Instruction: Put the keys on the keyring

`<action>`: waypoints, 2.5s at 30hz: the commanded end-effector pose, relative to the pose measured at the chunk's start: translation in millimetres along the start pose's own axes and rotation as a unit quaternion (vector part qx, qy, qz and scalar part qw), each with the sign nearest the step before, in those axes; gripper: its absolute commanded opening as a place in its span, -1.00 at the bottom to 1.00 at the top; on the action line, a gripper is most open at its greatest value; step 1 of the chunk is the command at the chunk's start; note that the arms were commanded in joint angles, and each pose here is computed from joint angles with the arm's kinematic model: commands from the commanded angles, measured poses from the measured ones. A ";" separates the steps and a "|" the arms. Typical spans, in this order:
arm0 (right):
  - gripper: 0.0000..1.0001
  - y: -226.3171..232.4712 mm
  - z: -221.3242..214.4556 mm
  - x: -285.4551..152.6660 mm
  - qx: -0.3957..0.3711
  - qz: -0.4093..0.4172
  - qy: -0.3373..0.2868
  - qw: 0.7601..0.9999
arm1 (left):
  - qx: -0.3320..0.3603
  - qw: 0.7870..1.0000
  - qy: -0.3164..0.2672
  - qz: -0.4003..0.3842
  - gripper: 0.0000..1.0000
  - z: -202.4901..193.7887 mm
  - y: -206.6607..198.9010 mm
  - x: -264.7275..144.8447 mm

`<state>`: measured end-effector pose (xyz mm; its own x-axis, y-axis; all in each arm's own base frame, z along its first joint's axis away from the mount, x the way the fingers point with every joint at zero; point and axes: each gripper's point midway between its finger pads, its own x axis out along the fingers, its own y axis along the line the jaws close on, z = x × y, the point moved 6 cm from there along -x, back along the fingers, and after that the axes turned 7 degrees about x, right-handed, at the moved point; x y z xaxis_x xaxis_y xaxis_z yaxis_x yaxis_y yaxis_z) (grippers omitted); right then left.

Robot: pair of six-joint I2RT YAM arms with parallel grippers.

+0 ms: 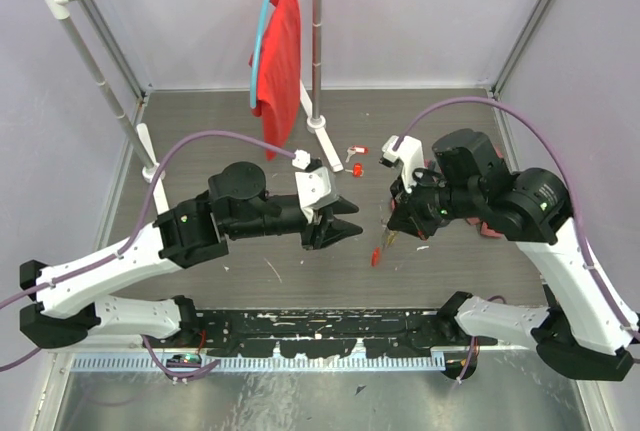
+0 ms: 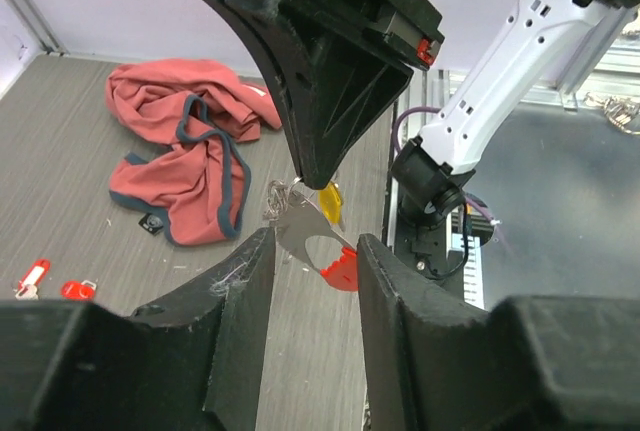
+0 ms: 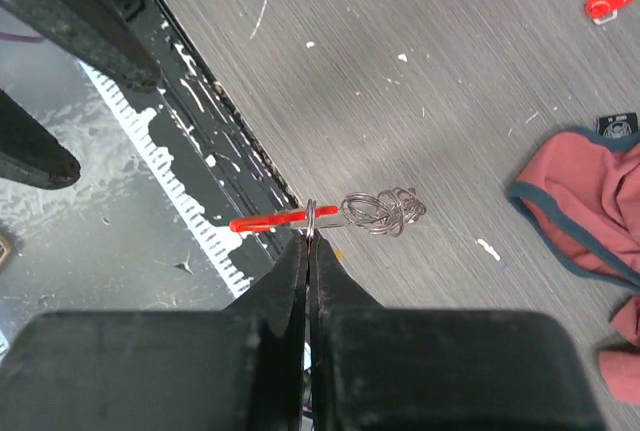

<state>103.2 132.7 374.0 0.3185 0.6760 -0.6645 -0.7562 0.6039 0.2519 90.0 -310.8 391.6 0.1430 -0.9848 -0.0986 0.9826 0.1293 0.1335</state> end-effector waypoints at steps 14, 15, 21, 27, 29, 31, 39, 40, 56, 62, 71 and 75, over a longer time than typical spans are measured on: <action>-0.99 20.4 10.0 9.1 -0.065 0.054 -0.030 0.996 | 0.022 0.998 0.042 -0.031 -0.36 -8.3 0.1 19.8; -0.99 20.7 9.1 9.5 -0.069 0.057 -0.029 0.996 | 0.026 0.998 0.045 -0.033 -0.39 -7.7 0.3 20.1; -0.99 24.7 7.4 8.1 -0.091 0.081 -0.031 0.992 | 0.052 0.995 0.068 -0.047 -0.46 -6.3 1.2 16.9; -0.99 27.1 6.5 5.6 -0.101 0.092 -0.037 0.990 | 0.064 0.989 0.105 -0.081 -0.48 -13.8 -1.8 23.3; -0.99 27.3 6.3 5.5 -0.101 0.093 -0.037 0.990 | 0.064 0.987 0.113 -0.090 -0.48 -14.6 -3.0 23.7; -0.98 27.7 6.4 4.9 -0.102 0.094 -0.039 0.990 | 0.064 0.986 0.120 -0.097 -0.48 -15.6 -3.9 24.1; -0.99 29.9 7.4 2.0 -0.103 0.101 -0.048 0.988 | 0.065 0.985 0.128 -0.098 -0.49 -18.5 -3.3 26.2; -0.98 30.0 7.5 2.0 -0.103 0.101 -0.048 0.988 | 0.065 0.985 0.127 -0.098 -0.49 -18.6 -3.3 26.9; -0.99 29.5 9.9 4.1 -0.105 0.100 -0.057 0.988 | 0.055 0.985 0.111 -0.116 -0.50 -13.6 -8.8 33.5; -0.99 28.3 10.1 5.7 -0.105 0.096 -0.062 0.988 | 0.054 0.985 0.109 -0.119 -0.55 -13.0 -9.9 36.3; -0.98 26.0 15.6 6.6 -0.107 0.083 -0.081 0.988 | 0.053 0.985 0.104 -0.125 -0.58 -10.9 -12.2 38.1; -0.99 26.2 16.3 5.6 -0.108 0.083 -0.085 0.987 | 0.052 0.985 0.106 -0.124 -0.77 -12.7 -12.1 38.5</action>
<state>85.3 150.6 372.2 0.2060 0.7866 -0.5821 -0.8858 0.4027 0.2306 91.9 -342.0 362.1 -0.0293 -0.9219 -0.3862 0.9768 -0.1083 0.1845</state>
